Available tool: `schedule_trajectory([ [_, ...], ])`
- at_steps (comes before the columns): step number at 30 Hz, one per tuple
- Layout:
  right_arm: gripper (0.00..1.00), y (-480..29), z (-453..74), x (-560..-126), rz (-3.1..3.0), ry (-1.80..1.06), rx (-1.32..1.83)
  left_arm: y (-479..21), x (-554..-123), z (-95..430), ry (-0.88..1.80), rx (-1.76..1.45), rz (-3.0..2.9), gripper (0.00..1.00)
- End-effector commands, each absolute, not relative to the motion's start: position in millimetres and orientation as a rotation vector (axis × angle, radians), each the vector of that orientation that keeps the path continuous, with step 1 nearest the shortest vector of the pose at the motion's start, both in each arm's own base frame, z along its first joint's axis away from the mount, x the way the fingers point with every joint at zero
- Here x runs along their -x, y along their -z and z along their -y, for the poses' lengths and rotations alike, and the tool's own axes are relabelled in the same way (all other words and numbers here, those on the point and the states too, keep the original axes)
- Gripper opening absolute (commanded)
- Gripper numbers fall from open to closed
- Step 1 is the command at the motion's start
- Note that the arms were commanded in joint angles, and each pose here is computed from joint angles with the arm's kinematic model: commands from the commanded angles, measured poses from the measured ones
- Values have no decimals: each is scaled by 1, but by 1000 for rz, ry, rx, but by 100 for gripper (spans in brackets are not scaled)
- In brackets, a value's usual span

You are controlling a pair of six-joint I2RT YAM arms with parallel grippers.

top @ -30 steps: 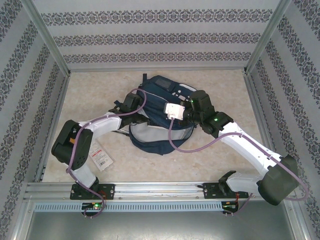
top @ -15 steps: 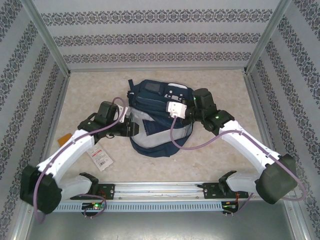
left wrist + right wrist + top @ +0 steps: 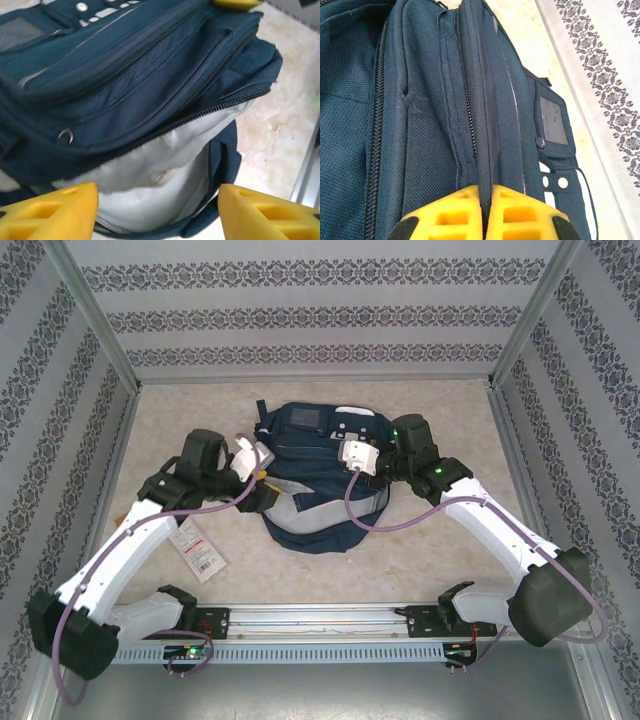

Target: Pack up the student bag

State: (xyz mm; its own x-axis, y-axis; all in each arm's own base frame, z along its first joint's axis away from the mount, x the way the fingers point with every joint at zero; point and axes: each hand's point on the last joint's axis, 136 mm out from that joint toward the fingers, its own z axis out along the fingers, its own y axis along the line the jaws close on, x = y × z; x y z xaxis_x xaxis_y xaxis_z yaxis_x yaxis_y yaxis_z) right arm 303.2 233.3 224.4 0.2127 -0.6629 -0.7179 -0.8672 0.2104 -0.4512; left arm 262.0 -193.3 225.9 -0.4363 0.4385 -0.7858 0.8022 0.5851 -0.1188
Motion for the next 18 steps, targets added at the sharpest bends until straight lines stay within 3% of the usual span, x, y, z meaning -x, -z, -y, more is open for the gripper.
schedule_trajectory([
  [1, 0, -248, -242, -302, -1436, -326, 1478, -214, -254, 206, 567, -1392, -1814, 73],
  [6, 0, -250, -243, -298, -1435, -356, 1469, -209, -297, 208, 343, -1380, -1648, 88],
  [18, 0, -255, -242, -294, -1440, -446, 1416, -215, -371, 203, 80, -1178, -1571, 84],
])
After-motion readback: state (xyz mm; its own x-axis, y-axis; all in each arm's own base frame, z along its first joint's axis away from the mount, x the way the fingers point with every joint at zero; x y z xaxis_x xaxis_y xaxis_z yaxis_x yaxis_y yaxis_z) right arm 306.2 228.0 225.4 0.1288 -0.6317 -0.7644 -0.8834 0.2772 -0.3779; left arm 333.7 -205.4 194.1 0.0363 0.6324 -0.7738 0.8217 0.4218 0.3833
